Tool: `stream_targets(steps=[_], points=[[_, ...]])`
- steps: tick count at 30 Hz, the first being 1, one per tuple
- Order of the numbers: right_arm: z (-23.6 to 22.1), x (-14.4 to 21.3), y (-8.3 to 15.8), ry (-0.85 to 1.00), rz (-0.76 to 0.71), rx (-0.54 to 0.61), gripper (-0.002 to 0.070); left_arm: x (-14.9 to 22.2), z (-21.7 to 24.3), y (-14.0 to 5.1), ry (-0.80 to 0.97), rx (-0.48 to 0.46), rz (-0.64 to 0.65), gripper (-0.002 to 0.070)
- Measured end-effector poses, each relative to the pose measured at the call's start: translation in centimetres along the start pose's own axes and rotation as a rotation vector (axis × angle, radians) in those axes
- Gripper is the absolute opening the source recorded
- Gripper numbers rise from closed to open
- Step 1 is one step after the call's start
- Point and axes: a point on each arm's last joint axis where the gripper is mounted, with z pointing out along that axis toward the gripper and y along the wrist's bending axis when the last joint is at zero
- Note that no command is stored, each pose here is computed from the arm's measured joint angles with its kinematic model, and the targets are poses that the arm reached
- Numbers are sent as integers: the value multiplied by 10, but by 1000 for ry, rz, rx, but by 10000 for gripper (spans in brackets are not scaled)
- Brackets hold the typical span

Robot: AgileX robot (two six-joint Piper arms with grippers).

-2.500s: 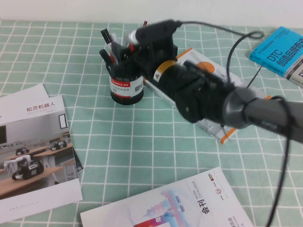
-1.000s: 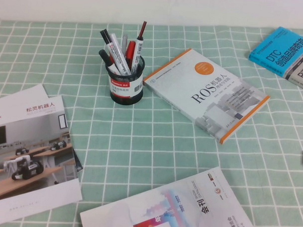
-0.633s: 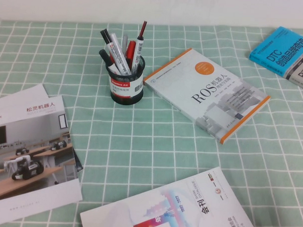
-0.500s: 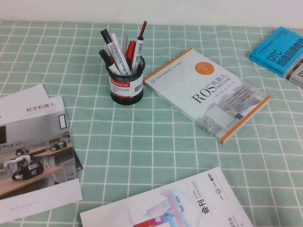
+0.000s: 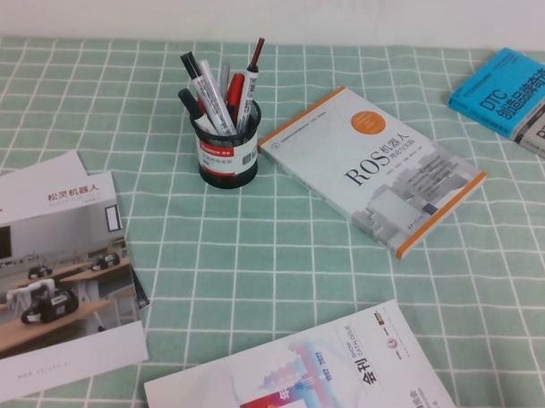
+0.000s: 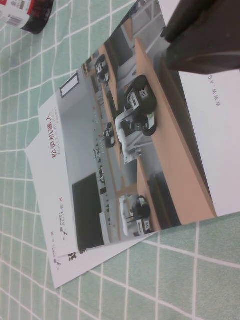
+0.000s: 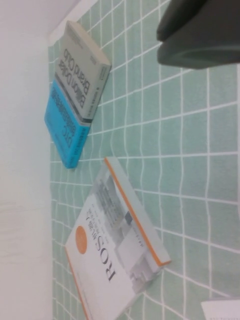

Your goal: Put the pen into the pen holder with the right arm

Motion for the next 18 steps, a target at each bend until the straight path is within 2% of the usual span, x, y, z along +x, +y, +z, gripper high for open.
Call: stream_targets(steps=[6,18], points=[[0,0,2,3,-14,-24,-19,0,0,0,0,0,0,-6],[-2,14,10,149,-49,-110,-19,0,0,0,0,0,0,-6]])
